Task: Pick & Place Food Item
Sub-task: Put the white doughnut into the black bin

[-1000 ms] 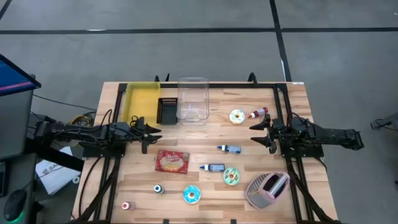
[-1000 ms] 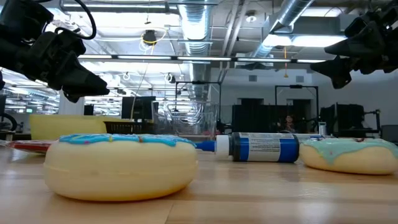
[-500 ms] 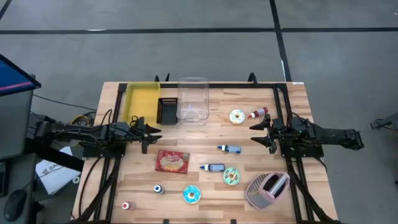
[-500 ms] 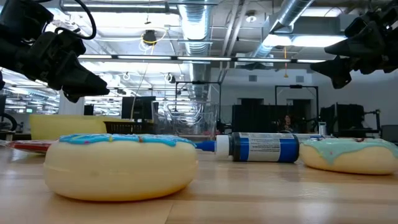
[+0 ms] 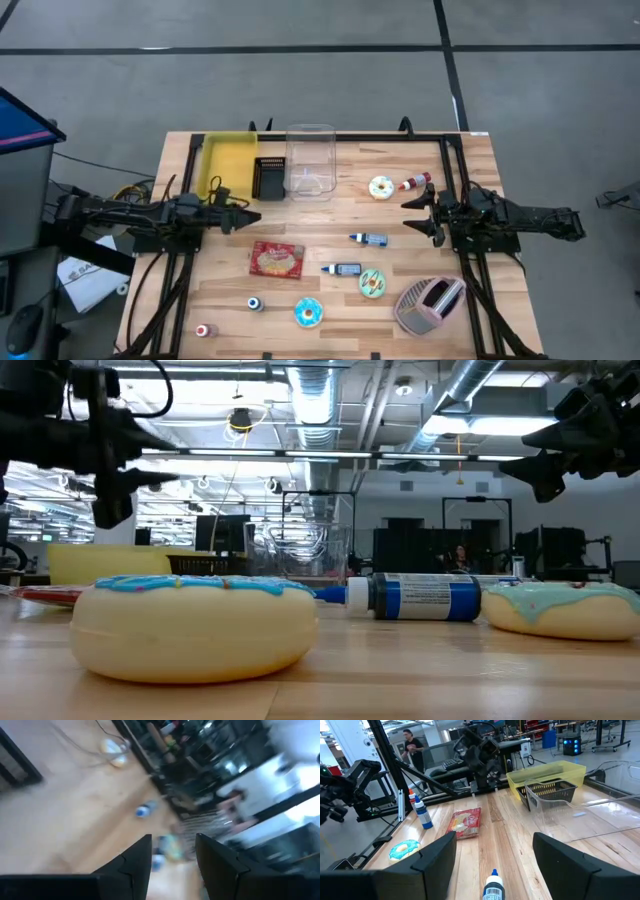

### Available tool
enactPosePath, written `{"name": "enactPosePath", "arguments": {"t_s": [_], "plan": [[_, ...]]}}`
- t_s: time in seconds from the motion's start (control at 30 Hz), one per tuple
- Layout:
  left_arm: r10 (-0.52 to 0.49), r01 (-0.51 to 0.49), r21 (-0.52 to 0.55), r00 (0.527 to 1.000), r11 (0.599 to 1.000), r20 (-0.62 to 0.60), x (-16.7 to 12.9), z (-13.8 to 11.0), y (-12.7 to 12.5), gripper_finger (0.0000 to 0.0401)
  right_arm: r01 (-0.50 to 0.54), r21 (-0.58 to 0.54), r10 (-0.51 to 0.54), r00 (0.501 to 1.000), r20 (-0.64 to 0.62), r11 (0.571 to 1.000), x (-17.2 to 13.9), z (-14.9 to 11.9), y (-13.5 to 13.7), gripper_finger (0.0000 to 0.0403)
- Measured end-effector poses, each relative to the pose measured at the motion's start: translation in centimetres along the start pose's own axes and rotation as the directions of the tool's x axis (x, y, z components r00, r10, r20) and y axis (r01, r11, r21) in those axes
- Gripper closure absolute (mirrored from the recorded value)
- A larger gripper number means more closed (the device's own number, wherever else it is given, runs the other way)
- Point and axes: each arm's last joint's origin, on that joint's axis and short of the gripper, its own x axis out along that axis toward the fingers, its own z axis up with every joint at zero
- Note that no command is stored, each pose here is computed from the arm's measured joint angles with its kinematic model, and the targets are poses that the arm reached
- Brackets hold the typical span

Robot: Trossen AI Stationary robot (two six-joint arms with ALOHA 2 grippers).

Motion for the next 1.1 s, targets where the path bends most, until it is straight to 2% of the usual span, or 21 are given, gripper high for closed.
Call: {"name": "enactPosePath", "arguments": {"t_s": [0.1, 0.17, 0.23, 0.3, 0.4, 0.5, 0.53, 0.6, 0.63, 0.7, 0.73, 0.77, 0.83, 0.93, 1.03, 1.1], "plan": [[-0.049, 0.052, -0.116, 0.998, 0.992, 0.028, 0.0, 0.3, -0.5, 0.0254, 0.0, -0.005, 0.0, 1.0, 0.001, 1.0, 0.0, 0.0, 0.0, 0.0147], [-0.13, 0.14, -0.167, 0.989, 0.976, 0.07, -0.1, 0.7, -1.3, 0.0254, 0.019, -0.08, -0.019, 1.0, 0.004, 0.997, 0.0, 0.0, -0.1, 0.0147], [-0.237, 0.258, -0.171, 0.962, 0.951, 0.134, -0.4, 1.3, -2.3, 0.0254, 0.052, -0.142, -0.05, 0.999, 0.017, 0.988, 0.0, 0.1, -0.2, 0.0147], [-0.338, 0.369, -0.144, 0.92, 0.918, 0.199, -0.8, 1.9, -3.3, 0.0254, 0.069, -0.143, -0.065, 0.997, 0.034, 0.987, 0.0, 0.2, -0.2, 0.0147], [-0.43, 0.475, -0.08, 0.847, 0.876, 0.314, -1.5, 2.8, -4.3, 0.0254, 0.06, -0.021, -0.058, 0.996, 0.067, 0.998, 0.0, 0.5, -0.1, 0.0147], [-0.468, 0.514, -0.003, 0.785, 0.858, 0.407, -2.1, 3.4, -4.9, 0.0254, 0.039, 0.118, -0.051, 0.993, 0.104, 0.992, 0.0, 0.7, -0.1, 0.0147], [-0.474, 0.517, 0.012, 0.775, 0.856, 0.418, -2.2, 3.5, -5.0, 0.0254, 0.016, 0.211, -0.044, 0.991, 0.129, 0.977, 0.0, 0.9, 0.0, 0.0147], [-0.478, 0.519, 0.023, 0.768, 0.854, 0.425, -2.2, 3.5, -5.1, 0.0254, -0.032, 0.424, -0.044, 0.985, 0.17, 0.905, 0.0, 1.2, 0.1, 0.0147], [-0.478, 0.519, 0.023, 0.769, 0.855, 0.425, -2.2, 3.5, -5.1, 0.0254, -0.05, 0.534, -0.058, 0.981, 0.184, 0.844, 0.0, 1.3, 0.1, 0.0147], [-0.469, 0.508, 0.021, 0.778, 0.861, 0.418, -2.1, 3.5, -5.2, 0.0254, -0.088, 0.727, -0.088, 0.976, 0.2, 0.681, -0.1, 1.5, 0.0, 0.0147], [-0.467, 0.506, 0.019, 0.781, 0.862, 0.415, -2.0, 3.6, -5.3, 0.0254, -0.091, 0.78, -0.106, 0.975, 0.197, 0.619, -0.1, 1.4, -0.1, 0.0147], [-0.467, 0.505, 0.016, 0.784, 0.863, 0.41, -1.8, 3.6, -5.5, 0.0254, -0.102, 0.812, -0.099, 0.976, 0.192, 0.575, 0.0, 1.4, 0.0, 0.0147], [-0.48, 0.516, 0.009, 0.791, 0.857, 0.38, -1.5, 3.6, -6.1, 0.0254, -0.155, 0.821, -0.028, 0.979, 0.204, 0.549, 0.0, 1.6, 0.4, 0.0147], [-0.51, 0.537, -0.017, 0.811, 0.843, 0.286, -0.7, 3.4, -7.0, 0.0254, -0.254, 0.836, 0.073, 0.965, 0.251, 0.487, 0.1, 2.2, 1.1, 0.0147], [-0.527, 0.544, -0.025, 0.822, 0.839, 0.217, 0.2, 3.4, -8.1, 0.0254, -0.4, 0.81, 0.178, 0.916, 0.359, 0.428, 0.0, 3.3, 2.2, 0.0147], [-0.542, 0.55, 0.005, 0.821, 0.835, 0.18, 0.9, 3.5, -9.1, 0.0254, -0.487, 0.778, 0.22, 0.873, 0.434, 0.396, -0.1, 4.1, 2.8, 0.0147]]}}
